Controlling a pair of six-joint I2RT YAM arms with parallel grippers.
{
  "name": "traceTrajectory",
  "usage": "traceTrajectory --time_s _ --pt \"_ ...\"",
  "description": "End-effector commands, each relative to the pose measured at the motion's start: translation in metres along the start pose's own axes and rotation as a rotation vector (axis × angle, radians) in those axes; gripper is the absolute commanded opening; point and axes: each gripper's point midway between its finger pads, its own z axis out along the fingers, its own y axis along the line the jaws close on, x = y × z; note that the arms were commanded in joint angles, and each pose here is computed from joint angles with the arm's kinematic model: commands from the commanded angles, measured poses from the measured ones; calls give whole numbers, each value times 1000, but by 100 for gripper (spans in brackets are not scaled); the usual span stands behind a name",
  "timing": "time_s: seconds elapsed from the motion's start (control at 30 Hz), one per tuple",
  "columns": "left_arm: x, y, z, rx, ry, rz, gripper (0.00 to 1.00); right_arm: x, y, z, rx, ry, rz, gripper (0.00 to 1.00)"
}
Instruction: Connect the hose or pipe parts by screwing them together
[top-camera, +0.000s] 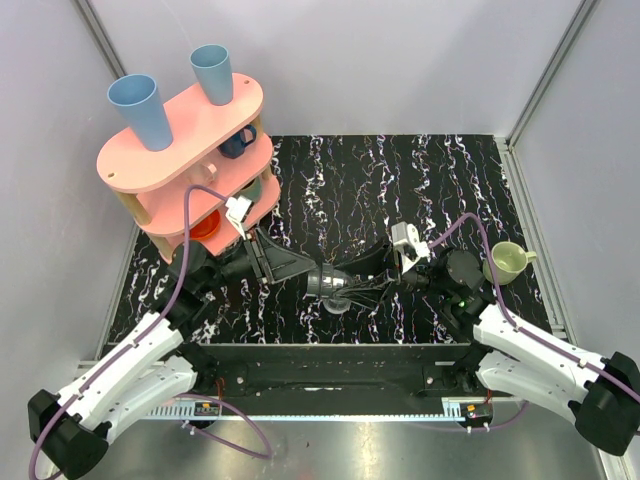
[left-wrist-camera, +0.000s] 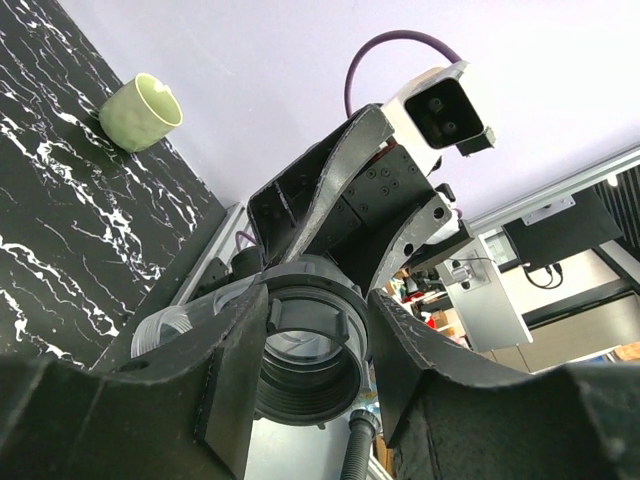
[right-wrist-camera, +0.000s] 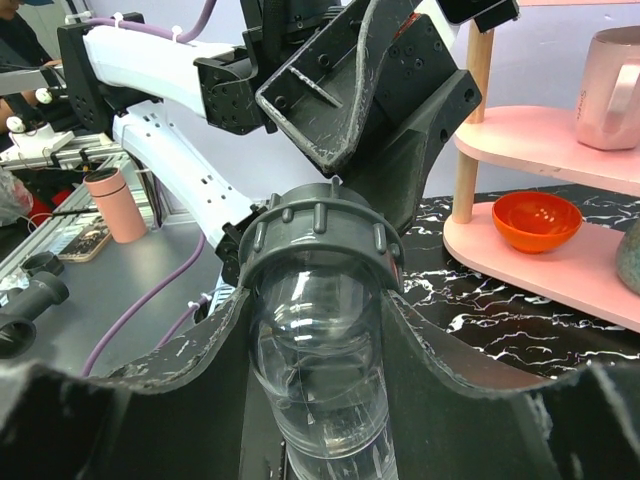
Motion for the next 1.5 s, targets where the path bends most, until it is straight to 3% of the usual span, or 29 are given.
traceTrajectory --time_s 0.0,0.13,0.3,0.43,0.83,1.0,1.47 --pt "23 -24 -7 113 120 -28 48 -22 -17 5 72 -72 -66 0" --pt "28 -17 -7 95 151 -27 43 -21 -17 6 65 -78 -63 0" --pt "35 -6 -9 20 224 69 55 -24 -15 6 65 -92 -66 0" --pt "35 -6 -13 7 217 99 57 -24 -15 5 67 -89 -69 0" --pt "25 -23 -12 42 161 62 57 -24 -14 3 69 -92 -80 0" --pt "22 -34 -16 69 142 71 63 -27 -13 1 79 -102 -87 0" --pt "37 -13 -19 6 190 14 61 -29 -16 1 94 -109 -92 0"
